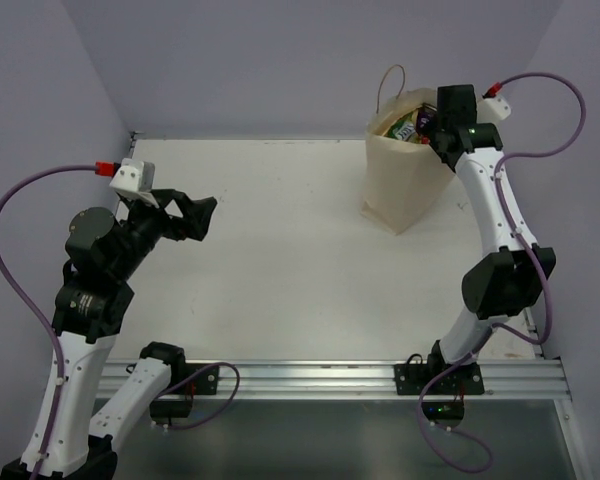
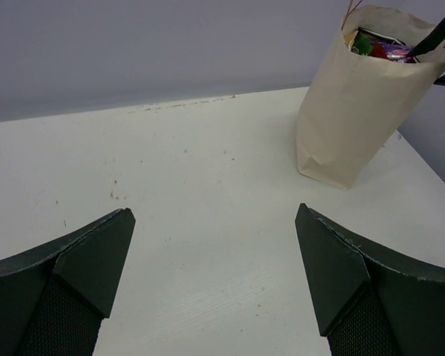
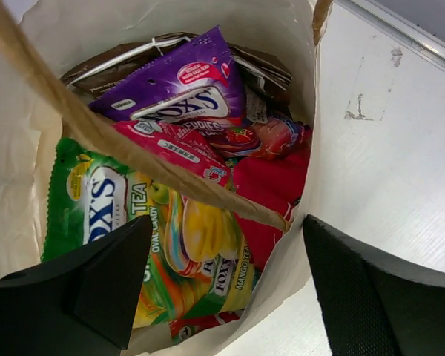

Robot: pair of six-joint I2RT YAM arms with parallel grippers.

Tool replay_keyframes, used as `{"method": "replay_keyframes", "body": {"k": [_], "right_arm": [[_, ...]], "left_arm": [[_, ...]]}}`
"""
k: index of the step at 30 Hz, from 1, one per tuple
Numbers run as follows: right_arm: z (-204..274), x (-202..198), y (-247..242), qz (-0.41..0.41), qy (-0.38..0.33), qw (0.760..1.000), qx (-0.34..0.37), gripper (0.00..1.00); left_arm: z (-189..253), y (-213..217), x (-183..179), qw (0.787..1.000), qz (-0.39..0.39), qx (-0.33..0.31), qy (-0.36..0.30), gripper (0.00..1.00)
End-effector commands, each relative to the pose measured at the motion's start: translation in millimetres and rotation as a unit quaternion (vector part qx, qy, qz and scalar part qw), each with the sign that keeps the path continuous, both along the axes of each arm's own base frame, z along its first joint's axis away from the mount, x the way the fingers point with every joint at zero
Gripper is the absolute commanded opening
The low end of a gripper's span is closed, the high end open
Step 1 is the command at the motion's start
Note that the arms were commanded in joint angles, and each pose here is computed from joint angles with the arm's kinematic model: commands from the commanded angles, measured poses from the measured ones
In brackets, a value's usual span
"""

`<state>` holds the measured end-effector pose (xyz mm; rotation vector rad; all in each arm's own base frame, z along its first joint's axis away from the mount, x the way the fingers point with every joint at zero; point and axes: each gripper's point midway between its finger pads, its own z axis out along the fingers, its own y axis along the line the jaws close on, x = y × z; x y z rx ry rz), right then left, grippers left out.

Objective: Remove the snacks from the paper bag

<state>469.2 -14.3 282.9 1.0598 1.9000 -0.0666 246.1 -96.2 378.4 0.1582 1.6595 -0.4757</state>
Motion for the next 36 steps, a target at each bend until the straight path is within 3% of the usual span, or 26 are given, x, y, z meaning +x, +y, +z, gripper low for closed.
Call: {"method": "replay_keyframes", "body": {"k": [1, 4, 5, 7, 8, 13, 17, 21, 28, 36], "right_arm": [[17.2, -3.2, -5.0, -0.012, -0.02, 1.0, 0.0, 0.75], [10.0, -8.8, -1.7, 0.0, -0.007, 1.0, 0.003, 0.57], [11.5, -12.9, 0.3, 0.007, -0.01, 1.0, 0.005, 0.44], [6.9, -19.8, 7.1, 0.03, -0.004, 0.999, 0.011, 0.31], [17.2, -24.1, 10.0, 0.042, -0.019, 0.999, 0.015, 0.21], [27.9, -52.0, 35.8, 0.146, -0.028, 0.989, 0.019, 0.01], [27.0, -86.9, 64.1, 0.258, -0.039, 0.965, 0.021, 0.0], [29.8, -127.7, 90.8, 0.379, -0.053, 0.924, -0.003, 0.0], [35.1, -186.2, 114.3, 0.489, -0.08, 0.868, -0.034, 0.0], [16.1, -200.8, 116.8, 0.484, -0.085, 0.871, -0.007, 0.0]], "left_arm": [[10.0, -6.0, 0.1, 1.0, -0.014, -0.009, -0.018, 1.0], [9.9, -8.0, -0.5, 1.0, -0.02, -0.01, -0.016, 1.0], [9.8, -8.5, -0.6, 1.0, -0.022, -0.01, -0.015, 1.0], [11.9, -9.1, -1.4, 1.0, -0.023, -0.011, -0.017, 1.0], [12.6, -9.0, -1.6, 1.0, -0.023, -0.012, -0.017, 1.0], [10.8, -11.0, -1.4, 0.999, -0.028, -0.013, -0.013, 1.0], [8.1, -15.1, 0.9, 0.999, -0.038, -0.015, -0.005, 1.0], [9.0, -20.0, 3.0, 0.999, -0.051, -0.015, 0.0, 1.0], [9.9, -28.3, 11.2, 0.997, -0.068, -0.021, 0.013, 1.0], [8.8, -57.3, 12.3, 0.987, -0.14, -0.07, 0.044, 1.0]]}}
